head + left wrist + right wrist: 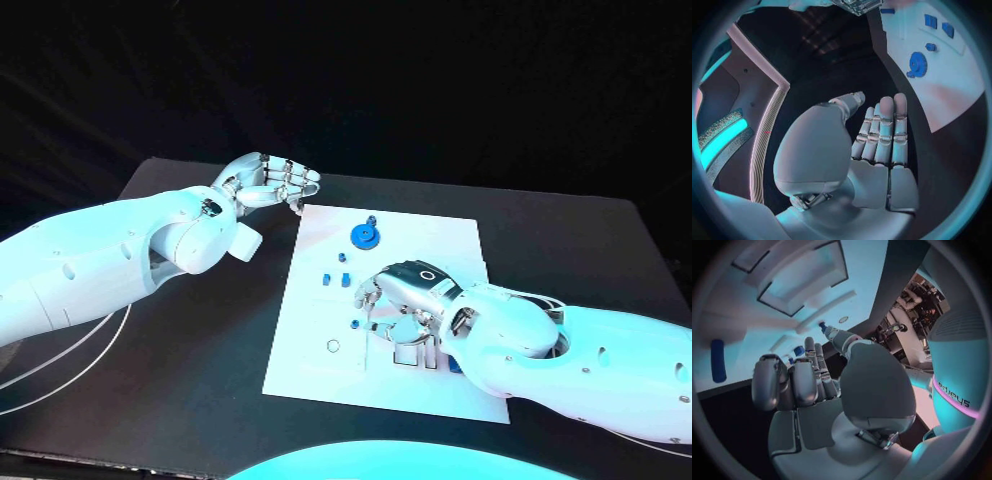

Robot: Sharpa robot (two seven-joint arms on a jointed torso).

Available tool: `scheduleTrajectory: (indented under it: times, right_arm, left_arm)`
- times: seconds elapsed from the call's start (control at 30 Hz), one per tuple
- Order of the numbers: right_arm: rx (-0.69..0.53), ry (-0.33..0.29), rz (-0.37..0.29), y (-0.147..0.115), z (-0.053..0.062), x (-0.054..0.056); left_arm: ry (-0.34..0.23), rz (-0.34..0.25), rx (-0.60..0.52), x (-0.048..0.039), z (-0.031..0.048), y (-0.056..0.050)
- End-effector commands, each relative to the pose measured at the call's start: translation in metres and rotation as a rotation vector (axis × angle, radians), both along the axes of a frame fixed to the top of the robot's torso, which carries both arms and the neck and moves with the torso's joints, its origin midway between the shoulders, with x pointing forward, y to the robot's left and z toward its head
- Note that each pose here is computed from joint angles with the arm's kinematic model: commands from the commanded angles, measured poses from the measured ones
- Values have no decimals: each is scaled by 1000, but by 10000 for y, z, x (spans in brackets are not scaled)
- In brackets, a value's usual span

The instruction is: Assemble the parts on the task board

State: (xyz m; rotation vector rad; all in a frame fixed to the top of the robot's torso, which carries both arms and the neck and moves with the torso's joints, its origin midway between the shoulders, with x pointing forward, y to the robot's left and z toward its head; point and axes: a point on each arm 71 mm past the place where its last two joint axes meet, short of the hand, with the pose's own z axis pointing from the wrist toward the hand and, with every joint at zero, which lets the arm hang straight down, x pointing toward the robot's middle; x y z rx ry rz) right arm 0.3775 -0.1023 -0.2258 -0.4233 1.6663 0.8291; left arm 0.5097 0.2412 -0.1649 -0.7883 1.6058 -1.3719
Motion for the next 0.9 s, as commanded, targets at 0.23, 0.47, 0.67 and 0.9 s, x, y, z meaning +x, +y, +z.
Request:
scheduleTrajectory:
  times: [0.23, 0.47, 0.67, 0.9]
  right_arm:
    - [32, 55, -110, -376, 266, 104]
    - [-64, 66, -212, -844, 391, 320]
    - [-127, 66, -242, -1022, 358, 426]
    - [-188, 97, -250, -1046, 276, 457]
  left_arm:
    - [-11, -33, -16, -12, 18, -35]
    - [-15, -37, -22, -16, 22, -39]
    - [-14, -39, -23, -18, 20, -47]
    - [-13, -43, -18, -20, 15, -56]
